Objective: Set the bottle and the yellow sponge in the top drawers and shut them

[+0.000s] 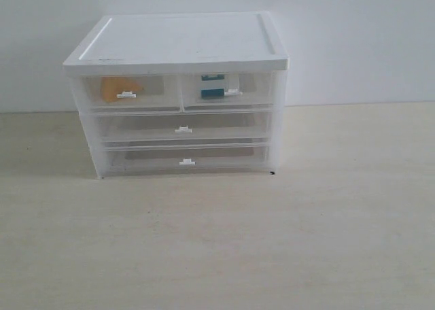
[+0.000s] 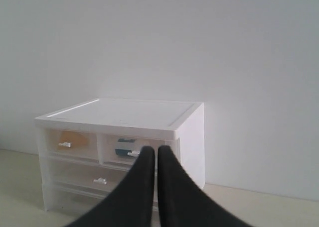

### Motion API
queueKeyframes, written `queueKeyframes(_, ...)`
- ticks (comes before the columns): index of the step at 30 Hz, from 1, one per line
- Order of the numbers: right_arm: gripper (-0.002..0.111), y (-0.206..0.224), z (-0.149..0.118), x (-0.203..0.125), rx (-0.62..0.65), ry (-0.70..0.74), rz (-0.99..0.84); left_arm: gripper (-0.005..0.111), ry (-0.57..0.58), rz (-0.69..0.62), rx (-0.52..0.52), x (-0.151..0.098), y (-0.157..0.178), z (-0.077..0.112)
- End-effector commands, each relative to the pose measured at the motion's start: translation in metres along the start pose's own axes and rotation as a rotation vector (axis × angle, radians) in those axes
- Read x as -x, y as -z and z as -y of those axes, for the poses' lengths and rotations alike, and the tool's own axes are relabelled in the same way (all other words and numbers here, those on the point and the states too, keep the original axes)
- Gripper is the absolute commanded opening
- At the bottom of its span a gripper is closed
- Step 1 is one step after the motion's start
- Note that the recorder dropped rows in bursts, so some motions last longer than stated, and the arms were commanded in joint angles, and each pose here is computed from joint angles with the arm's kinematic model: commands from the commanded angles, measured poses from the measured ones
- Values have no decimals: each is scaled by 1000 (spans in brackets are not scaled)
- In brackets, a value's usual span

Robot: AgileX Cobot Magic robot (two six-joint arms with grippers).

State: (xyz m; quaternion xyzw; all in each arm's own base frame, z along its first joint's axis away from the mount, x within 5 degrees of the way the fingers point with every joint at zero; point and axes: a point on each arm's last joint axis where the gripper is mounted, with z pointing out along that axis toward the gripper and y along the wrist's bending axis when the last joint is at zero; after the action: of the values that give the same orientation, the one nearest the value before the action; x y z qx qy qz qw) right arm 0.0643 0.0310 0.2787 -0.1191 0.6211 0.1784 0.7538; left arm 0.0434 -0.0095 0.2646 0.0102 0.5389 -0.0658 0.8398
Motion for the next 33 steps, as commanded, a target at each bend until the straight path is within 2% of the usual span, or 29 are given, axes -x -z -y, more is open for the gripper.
queueKeyframes(1, 0, 0, 0, -1, -3, -5, -2, 4, -75, -13, 7, -6, 1, -1)
queueKeyframes(5, 0, 0, 0, -1, -3, -5, -2, 4, -84, -50, 39, -25, 5, -6)
queueKeyframes(6, 0, 0, 0, -1, -3, -5, -2, 4, -79, -26, 51, -23, 5, -7)
queueKeyframes(9, 0, 0, 0, -1, -3, -5, -2, 4, -54, -107, 108, -30, 6, -12)
queueKeyframes(13, 0, 0, 0, -1, -3, -5, -2, 4, -99, -204, 122, -39, 7, -14)
queueKeyframes(20, 0, 0, 1, -1, -6, -5, -5, 4, -171, -476, 140, -61, 16, -18)
queueKeyframes(25, 0, 0, 1, -1, -6, -5, -5, 4, -160, -646, 155, -74, 24, -19)
queueKeyframes(33, 0, 0, 0, -1, -5, -5, -4, 4, -160, -649, 155, -74, 24, -19)
